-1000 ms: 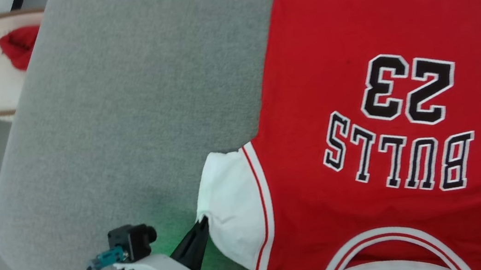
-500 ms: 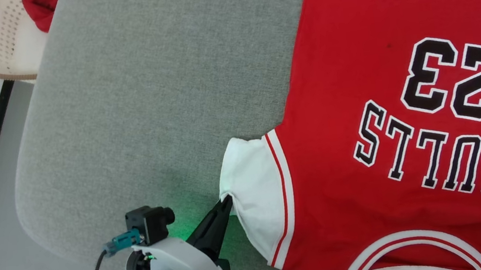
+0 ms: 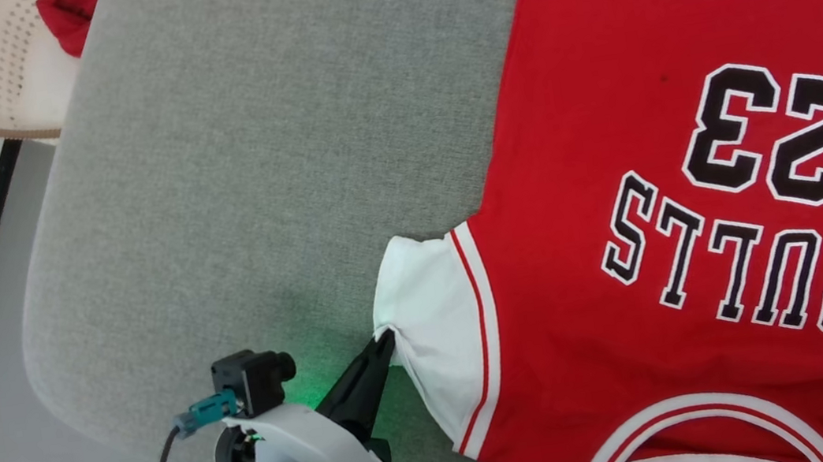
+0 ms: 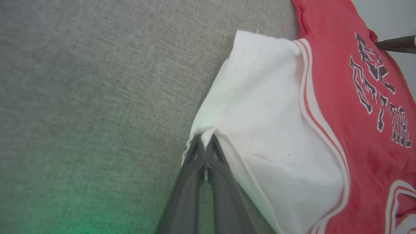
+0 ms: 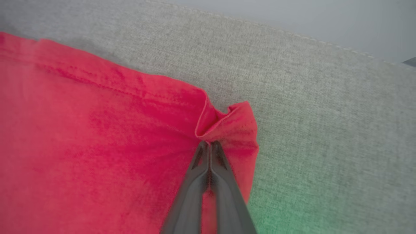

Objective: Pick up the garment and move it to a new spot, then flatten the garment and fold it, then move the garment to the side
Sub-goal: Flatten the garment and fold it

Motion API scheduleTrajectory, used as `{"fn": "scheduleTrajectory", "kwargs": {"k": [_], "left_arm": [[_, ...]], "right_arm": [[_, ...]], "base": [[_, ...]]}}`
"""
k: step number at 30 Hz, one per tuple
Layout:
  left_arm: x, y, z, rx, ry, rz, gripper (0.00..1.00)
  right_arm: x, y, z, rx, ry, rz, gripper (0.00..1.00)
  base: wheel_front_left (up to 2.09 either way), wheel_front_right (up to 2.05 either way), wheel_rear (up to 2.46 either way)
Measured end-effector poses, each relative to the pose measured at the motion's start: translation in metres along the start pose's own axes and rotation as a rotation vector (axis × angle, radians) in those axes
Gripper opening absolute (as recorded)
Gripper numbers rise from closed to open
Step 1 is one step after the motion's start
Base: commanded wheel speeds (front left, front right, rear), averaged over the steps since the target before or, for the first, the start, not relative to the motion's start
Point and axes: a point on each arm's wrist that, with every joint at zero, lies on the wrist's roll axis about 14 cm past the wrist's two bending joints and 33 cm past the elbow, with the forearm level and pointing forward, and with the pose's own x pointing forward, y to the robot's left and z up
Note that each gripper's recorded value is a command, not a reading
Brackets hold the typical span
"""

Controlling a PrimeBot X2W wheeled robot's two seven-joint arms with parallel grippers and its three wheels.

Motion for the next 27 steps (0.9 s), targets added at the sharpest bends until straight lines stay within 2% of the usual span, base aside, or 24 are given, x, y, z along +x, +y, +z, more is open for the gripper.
{"fn": "scheduleTrajectory", "kwargs": {"k": [15,27], "left_arm": [[0.005,-0.005,0.013,0.024,-0.038,-0.020,0.00],[0.004,-0.010,0.025,0.052,-0.066,-0.034,0.00]], "right_arm": [[-0.033,0.004,0.002,-0.006,-0.089,0.035,0.00],[-0.071,0.008,-0.045,-0.025,-0.068,0.107,0.00]], "base": [[0.00,0.00,0.00],[0.00,0.00,0.00]]}}
